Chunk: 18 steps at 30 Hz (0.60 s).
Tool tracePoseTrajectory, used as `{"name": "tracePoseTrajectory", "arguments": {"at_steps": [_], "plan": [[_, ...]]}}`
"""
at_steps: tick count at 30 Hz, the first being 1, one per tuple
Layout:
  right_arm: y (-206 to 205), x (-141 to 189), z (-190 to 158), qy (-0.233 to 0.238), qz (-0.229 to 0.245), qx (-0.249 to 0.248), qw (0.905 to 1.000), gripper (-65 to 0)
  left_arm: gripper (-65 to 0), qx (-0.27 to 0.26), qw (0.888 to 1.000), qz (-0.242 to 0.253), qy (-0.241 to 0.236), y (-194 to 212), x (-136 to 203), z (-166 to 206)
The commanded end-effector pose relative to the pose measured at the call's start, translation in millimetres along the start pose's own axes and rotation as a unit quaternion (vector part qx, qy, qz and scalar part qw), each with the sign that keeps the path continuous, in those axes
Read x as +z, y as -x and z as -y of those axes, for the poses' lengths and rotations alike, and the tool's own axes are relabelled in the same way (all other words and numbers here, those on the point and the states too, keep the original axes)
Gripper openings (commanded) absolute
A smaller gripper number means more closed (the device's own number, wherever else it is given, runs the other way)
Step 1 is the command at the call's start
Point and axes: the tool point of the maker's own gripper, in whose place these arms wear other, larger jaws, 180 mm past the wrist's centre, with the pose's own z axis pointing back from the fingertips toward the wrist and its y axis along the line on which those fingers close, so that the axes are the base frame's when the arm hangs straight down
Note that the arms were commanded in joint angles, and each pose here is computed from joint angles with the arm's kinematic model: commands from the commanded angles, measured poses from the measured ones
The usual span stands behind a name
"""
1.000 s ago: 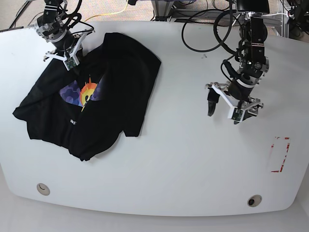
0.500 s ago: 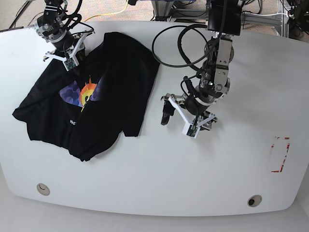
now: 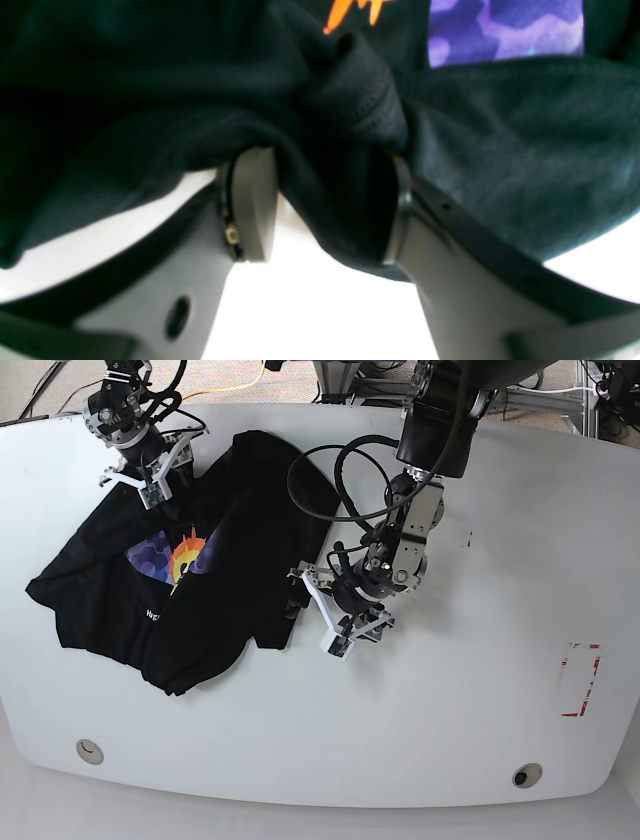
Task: Layout the t-shirt on the table in an organized manner, then fold the t-shirt properly
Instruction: 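Move the left gripper to the shirt's hem and grasp it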
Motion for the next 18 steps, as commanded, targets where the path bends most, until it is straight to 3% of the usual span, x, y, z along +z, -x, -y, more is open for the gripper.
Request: {"name": "tracePoseTrajectory", "arguments": {"at_steps": [1,8,13,18], "plan": [[-13,3,1,0.005,0.025,-0.003,0.9997,-36.6,-14.6,0.013,0.999,0.036,0.023,-32,-5,8],[-20,5,-1,0.007,0.034,-0.002,0.9994,-36.6,-14.6,0.064,0.997,0.017,0.043,-26,-19,6],[-24,7,-1,0.009,0.039,0.001,0.9992,-36.6,-14.6,0.076,0.996,0.002,0.049,-22,-26,4],[-26,7,-3,0.008,0.043,-0.001,0.9990,-36.6,-14.6,0.062,0.993,-0.001,0.097,-24,-31,26]]}}
